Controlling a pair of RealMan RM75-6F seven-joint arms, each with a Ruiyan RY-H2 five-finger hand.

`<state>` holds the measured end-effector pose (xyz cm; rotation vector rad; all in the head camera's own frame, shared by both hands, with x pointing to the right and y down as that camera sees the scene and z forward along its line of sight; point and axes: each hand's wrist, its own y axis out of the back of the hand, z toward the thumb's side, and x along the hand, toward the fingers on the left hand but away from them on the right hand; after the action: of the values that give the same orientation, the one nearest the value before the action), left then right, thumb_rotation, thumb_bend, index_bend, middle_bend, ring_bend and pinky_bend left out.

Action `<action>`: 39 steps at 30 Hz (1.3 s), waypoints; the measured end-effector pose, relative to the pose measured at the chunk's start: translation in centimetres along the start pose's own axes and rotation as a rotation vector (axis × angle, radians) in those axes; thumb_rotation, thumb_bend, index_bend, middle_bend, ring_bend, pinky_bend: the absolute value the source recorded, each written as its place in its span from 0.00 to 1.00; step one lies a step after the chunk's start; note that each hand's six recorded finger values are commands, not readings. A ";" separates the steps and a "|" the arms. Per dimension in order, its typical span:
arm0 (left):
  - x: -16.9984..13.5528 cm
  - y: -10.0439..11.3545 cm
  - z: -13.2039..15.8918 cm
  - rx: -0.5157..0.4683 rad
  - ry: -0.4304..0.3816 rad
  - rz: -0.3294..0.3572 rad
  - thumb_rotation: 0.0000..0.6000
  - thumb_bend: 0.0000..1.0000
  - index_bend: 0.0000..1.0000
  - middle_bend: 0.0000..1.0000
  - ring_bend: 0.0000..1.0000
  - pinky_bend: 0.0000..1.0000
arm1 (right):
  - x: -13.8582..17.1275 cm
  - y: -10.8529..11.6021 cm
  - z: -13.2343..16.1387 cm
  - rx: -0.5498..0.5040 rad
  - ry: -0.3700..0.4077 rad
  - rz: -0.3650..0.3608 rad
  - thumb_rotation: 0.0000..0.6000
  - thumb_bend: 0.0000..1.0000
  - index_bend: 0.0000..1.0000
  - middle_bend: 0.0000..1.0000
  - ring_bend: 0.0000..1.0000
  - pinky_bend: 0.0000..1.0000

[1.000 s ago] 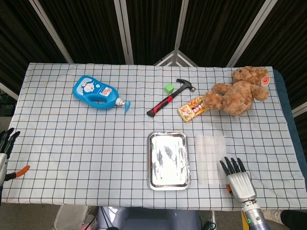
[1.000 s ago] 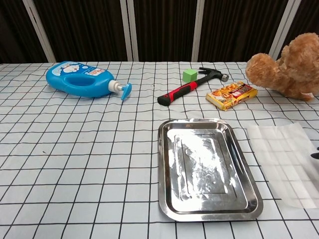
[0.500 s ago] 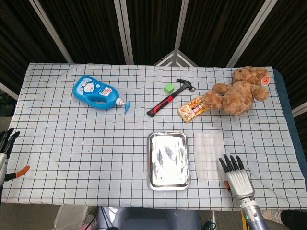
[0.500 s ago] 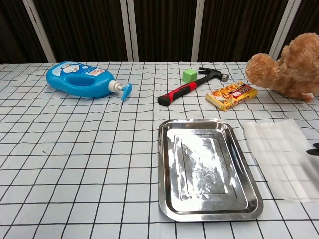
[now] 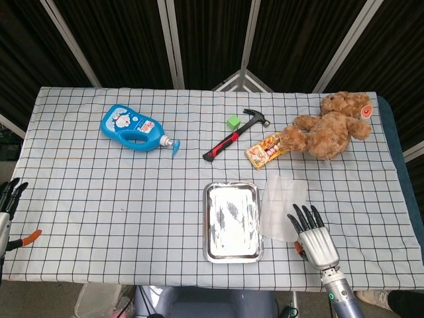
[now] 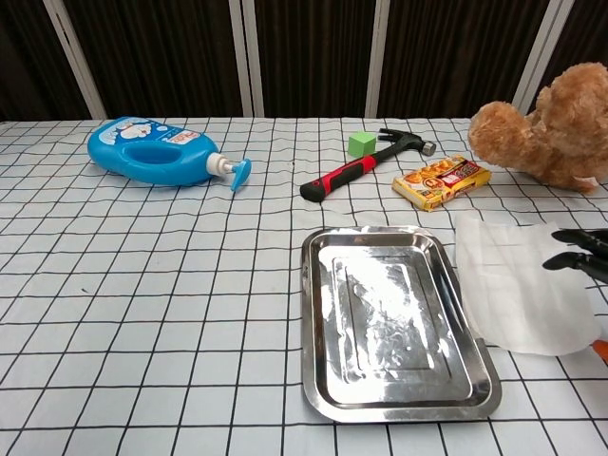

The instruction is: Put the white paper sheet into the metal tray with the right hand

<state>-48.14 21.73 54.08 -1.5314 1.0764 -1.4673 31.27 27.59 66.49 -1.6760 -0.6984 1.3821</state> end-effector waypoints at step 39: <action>0.1 0.0 -0.4 -0.018 0.007 -0.004 1.00 0.00 0.00 0.00 0.00 0.00 | -1.7 5.2 0.0 -0.234 0.002 -0.149 1.00 0.57 0.63 0.17 0.00 0.00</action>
<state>-48.51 21.67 54.09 -1.5431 1.0933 -1.4704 30.47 23.61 62.83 -1.7646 -0.9949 1.2309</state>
